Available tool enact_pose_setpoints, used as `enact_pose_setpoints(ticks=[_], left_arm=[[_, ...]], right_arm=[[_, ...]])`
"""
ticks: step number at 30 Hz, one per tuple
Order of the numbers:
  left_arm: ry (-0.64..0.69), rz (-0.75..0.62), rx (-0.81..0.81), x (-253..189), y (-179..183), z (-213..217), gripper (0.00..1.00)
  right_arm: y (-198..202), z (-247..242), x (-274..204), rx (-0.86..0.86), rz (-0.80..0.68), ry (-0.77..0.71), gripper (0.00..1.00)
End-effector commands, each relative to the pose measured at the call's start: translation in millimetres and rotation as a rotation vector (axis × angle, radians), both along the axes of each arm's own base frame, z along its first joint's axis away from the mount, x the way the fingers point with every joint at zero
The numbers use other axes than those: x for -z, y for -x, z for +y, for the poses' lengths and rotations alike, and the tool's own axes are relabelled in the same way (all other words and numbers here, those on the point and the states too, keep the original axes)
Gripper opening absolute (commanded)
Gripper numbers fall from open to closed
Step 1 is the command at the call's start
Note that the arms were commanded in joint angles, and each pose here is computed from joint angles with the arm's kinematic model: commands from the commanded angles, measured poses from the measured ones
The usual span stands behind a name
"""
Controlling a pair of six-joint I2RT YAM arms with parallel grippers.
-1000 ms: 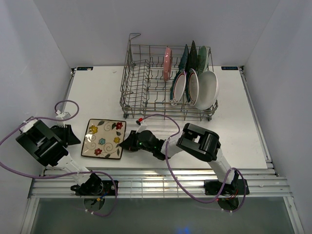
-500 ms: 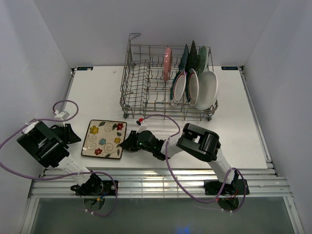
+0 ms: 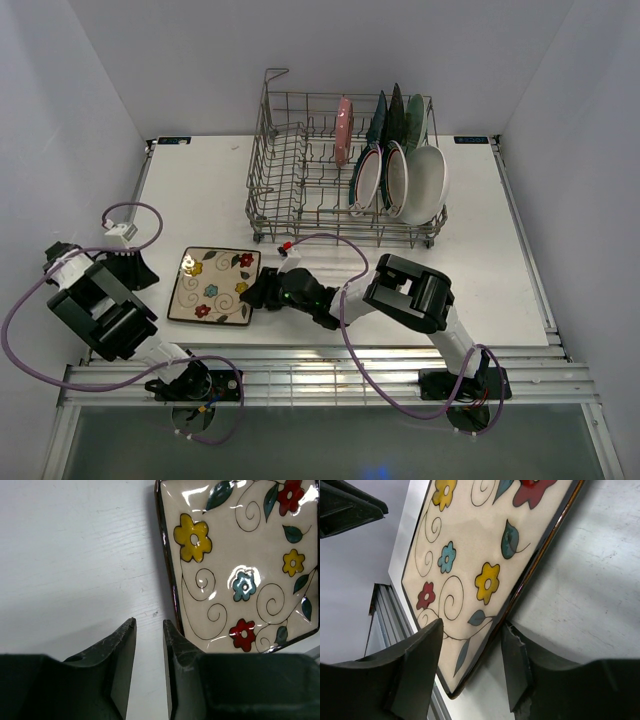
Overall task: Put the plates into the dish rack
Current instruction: Move the plate to the center of the board, then pick up the plate at the center of the board.
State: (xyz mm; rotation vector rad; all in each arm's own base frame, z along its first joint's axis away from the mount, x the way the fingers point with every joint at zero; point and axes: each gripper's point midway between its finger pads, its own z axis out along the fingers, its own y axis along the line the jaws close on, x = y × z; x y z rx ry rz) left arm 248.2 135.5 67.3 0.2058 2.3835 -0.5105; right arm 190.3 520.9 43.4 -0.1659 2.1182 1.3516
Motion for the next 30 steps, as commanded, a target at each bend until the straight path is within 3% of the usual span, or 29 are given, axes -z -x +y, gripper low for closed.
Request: enact_pose_setpoints(ticks=[1,11,15,22,30], left_arm=[[-0.067,-0.090,-0.036,-20,-11,10,0.38],[-0.197,-0.121,-0.115,-27,-13,28,0.24],[-0.208,-0.102,-0.122,-18,-13,28,0.00],[-0.260,-0.102,-0.114,-8,-22,18,0.00],[-0.286,-0.075,-0.116,10,-34,2,0.00]], right_arm=[[-6,0,-9,0.031,-0.024,0.009,0.57],[-7,2,-7,0.027,-0.020,0.010,0.57],[-7,4,-7,0.027,-0.020,0.013,0.60],[-8,6,-5,0.027,-0.018,0.018,0.68],[-9,9,0,0.031,-0.007,0.025,0.69]])
